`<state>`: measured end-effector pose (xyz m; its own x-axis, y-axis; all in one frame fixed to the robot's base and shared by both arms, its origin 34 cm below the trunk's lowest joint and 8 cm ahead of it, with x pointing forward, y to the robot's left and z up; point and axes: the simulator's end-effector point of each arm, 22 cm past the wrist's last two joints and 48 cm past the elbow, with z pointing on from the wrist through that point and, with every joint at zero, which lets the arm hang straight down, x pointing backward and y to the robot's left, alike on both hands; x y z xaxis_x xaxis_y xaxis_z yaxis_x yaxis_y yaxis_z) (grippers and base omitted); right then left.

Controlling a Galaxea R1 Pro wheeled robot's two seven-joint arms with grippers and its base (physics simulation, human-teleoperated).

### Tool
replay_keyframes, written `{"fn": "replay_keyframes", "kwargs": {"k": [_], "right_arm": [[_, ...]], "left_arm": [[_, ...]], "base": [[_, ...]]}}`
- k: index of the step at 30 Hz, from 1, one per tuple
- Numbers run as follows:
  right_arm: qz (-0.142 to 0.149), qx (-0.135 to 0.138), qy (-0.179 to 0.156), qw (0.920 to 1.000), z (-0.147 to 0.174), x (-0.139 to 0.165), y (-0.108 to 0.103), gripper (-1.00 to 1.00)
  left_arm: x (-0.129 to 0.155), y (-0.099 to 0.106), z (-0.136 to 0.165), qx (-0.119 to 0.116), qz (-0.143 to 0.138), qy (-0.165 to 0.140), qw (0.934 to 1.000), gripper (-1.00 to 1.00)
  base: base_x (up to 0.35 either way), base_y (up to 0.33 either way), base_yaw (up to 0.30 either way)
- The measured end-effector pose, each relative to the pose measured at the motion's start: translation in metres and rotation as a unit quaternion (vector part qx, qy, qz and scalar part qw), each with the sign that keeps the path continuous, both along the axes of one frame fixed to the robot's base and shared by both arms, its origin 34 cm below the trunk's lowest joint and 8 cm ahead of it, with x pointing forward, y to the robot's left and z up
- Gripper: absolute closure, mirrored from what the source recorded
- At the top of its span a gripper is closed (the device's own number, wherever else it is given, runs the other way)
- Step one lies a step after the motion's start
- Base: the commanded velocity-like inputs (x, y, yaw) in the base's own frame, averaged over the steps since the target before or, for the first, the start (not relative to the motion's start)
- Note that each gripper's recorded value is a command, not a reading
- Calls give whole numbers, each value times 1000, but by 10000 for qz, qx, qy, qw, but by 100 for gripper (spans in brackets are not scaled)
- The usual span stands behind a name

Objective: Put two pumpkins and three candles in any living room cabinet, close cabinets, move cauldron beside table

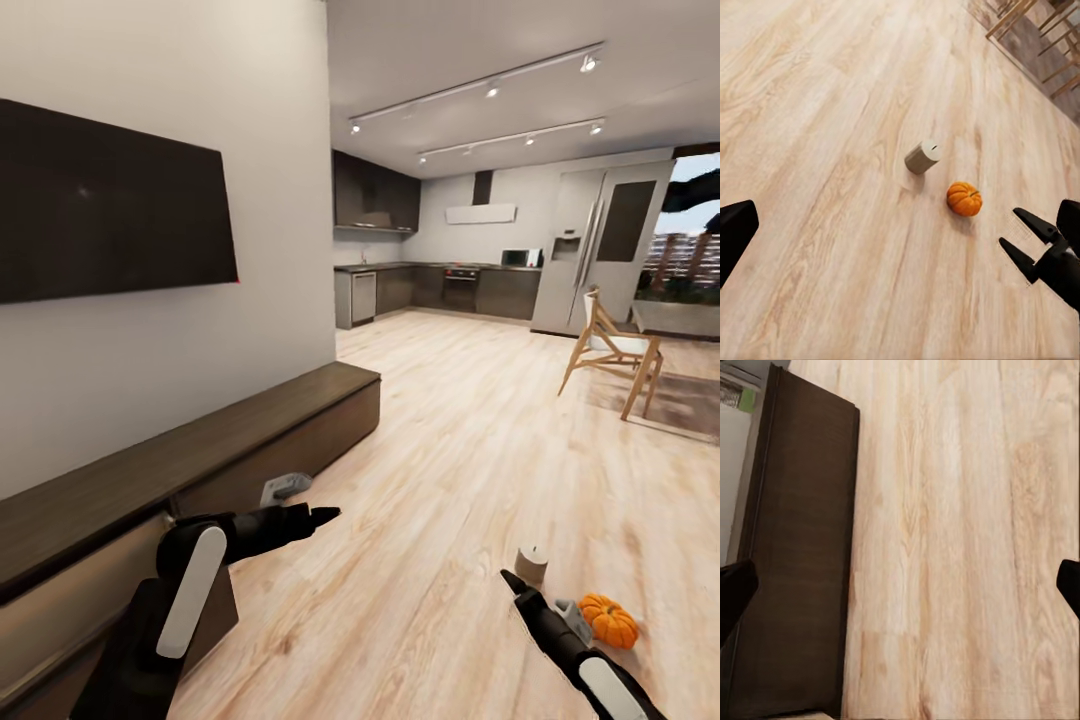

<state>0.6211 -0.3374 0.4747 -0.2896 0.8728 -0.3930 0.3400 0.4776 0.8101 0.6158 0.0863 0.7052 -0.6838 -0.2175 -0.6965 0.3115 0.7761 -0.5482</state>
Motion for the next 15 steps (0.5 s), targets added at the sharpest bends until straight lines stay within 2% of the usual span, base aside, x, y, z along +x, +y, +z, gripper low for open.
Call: {"fn": "replay_keyframes", "kwargs": {"k": [3, 5, 8, 9, 10, 12, 15], "right_arm": [[-231, -318, 121, 9992, 24, 18, -9, -100], [-451, -598, 429, 9963, 30, 21, -19, -100], [-580, -1057, 753, 9898, 35, 19, -27, -100], [-633, -1294, 824, 9861, 43, 21, -31, -100], [-670, -1412, 850, 9840, 48, 22, -33, -100], [-913, -1806, 1026, 9739, 67, 21, -43, -100], [-1155, -2157, 1358, 9600, 78, 12, -43, -100]], "left_arm": [[0, 1, 1, 27, 24, -12, 10000, -100], [2, 5, 0, 94, 89, -6, 9999, -100], [3, 10, -2, 208, 200, 10, 9996, -100], [4, 12, -3, 252, 243, 17, 9994, -100], [4, 13, -3, 268, 259, 17, 9993, -100], [4, 15, -3, 309, 300, 18, 9991, -100], [5, 17, -2, 342, 332, 11, 9989, -100]], "base": [[0, 0, -205], [0, 0, -186], [0, 0, -112], [0, 0, -73], [0, 0, -83], [0, 0, -114], [0, 0, -167]]}}
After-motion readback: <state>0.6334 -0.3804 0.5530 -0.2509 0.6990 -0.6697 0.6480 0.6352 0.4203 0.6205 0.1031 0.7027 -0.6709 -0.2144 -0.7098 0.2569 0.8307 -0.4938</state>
